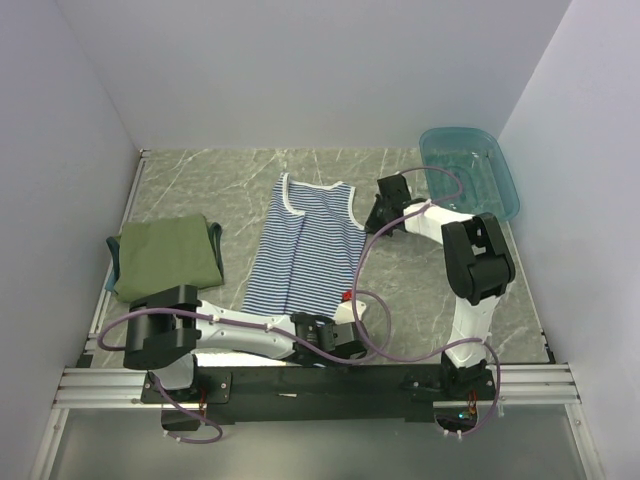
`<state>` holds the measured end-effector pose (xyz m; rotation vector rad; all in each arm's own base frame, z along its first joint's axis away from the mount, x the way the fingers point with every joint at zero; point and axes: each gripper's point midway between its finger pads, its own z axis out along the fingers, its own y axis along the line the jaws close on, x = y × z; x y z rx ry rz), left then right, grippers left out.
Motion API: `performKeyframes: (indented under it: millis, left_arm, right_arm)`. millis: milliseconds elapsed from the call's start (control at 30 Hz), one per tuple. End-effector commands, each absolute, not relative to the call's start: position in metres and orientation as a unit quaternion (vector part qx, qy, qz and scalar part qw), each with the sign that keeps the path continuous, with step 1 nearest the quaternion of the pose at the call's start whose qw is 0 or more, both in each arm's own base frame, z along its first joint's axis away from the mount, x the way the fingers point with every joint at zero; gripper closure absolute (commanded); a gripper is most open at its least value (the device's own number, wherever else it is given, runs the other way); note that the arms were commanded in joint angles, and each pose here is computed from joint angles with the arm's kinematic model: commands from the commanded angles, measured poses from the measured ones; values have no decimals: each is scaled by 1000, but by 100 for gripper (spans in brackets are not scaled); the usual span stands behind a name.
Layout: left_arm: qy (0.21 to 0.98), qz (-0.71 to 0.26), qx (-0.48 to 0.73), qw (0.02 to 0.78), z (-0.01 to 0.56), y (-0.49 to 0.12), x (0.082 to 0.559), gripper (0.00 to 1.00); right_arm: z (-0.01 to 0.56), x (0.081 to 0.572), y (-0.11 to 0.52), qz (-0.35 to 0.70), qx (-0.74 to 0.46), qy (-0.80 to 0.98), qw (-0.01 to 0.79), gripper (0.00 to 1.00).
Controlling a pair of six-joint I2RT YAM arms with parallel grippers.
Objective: Fold and stack the tank tops
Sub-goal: Fold the tank top
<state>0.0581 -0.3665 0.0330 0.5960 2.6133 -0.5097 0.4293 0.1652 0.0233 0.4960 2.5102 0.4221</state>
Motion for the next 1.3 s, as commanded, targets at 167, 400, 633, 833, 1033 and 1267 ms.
performKeyframes:
  millis: [167, 400, 633, 833, 1033, 1267]
  left_arm:
    - [913, -248, 233, 227, 64, -388, 59, 100]
    - [895, -303, 236, 229, 83, -408, 58, 99]
    - [891, -342, 179, 238, 97, -398, 69, 100]
    - [902, -337, 108, 248, 96, -364, 83, 100]
    - [916, -312, 41, 249, 87, -325, 88, 99]
    - [937, -263, -24, 227, 62, -282, 82, 99]
  right_arm:
    - [38, 447, 139, 151, 214, 918, 299, 100]
    - [42, 432, 91, 124, 250, 911, 303, 100]
    - [63, 432, 101, 123, 219, 917, 310, 100]
    - [77, 443, 126, 123, 202, 918, 318, 100]
    - [90, 458, 177, 130, 168, 922, 323, 100]
    - [80, 473, 231, 133, 136, 931, 311, 100]
